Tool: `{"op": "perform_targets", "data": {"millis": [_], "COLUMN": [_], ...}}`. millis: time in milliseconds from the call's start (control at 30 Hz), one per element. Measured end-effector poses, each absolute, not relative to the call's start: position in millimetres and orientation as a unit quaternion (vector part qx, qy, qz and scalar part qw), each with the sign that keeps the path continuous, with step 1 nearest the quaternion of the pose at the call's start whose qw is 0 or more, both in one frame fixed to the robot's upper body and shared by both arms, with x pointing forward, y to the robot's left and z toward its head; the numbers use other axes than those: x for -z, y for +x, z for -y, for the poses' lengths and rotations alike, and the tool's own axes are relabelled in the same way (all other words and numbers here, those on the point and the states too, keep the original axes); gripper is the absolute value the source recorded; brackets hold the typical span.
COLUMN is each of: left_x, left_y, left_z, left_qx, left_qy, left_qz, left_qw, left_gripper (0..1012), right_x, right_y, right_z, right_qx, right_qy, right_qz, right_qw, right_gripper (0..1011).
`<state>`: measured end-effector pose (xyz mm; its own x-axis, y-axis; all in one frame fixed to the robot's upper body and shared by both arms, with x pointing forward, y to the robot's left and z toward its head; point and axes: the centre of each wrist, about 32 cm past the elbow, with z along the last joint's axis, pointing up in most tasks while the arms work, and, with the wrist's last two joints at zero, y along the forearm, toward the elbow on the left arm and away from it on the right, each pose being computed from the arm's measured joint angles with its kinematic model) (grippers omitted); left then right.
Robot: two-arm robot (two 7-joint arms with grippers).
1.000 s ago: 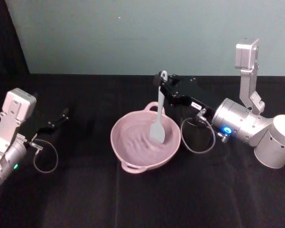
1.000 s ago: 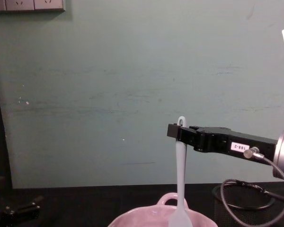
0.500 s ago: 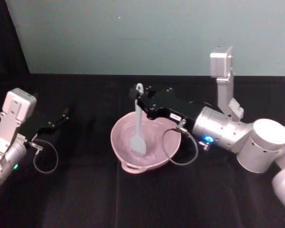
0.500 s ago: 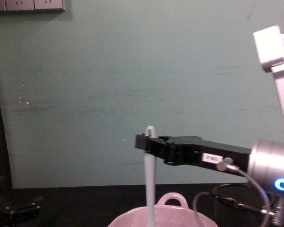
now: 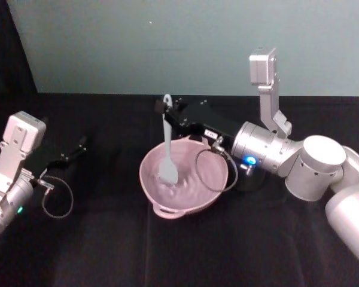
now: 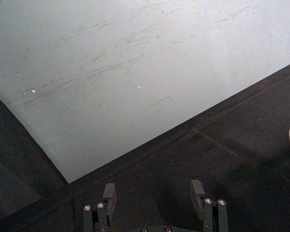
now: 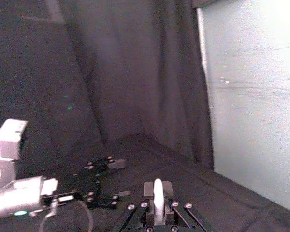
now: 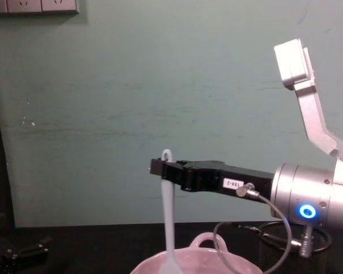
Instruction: Use the one hand to pick up the spoon and stir the clear water in the bowl.
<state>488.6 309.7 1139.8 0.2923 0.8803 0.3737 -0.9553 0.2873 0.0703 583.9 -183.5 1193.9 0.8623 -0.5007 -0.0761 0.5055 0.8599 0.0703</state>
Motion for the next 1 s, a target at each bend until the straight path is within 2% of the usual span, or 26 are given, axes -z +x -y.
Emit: {"op": "perform_targets", "data": {"millis": [367,700,1000], "left_x": [-1139.8,-1139.8,-1139.8], "left_y": [488.6,488.6,488.6], "left_z": [-309.6,-309.7,-309.7], "left_qx": [-0.580,-0.580,-0.580], "left_qy": [0.141,0.141,0.141], "left_qz": [0.132,0.132,0.132], "left_qw": [0.791,0.791,0.791], "left_gripper": [1011,1011,1011], "right_x": [-1192.8,-1196.4,-1197.7], "right_y": [598.5,585.3,565.5], "right_z": [210.0,227.3,219.5], "right_qx": [0.301,0.323,0.303], "right_qy": [0.049,0.054,0.052], "right_qz": [-0.023,-0.013,-0.014], "right_qw": [0.952,0.945,0.952], "right_gripper": [110,110,110]}}
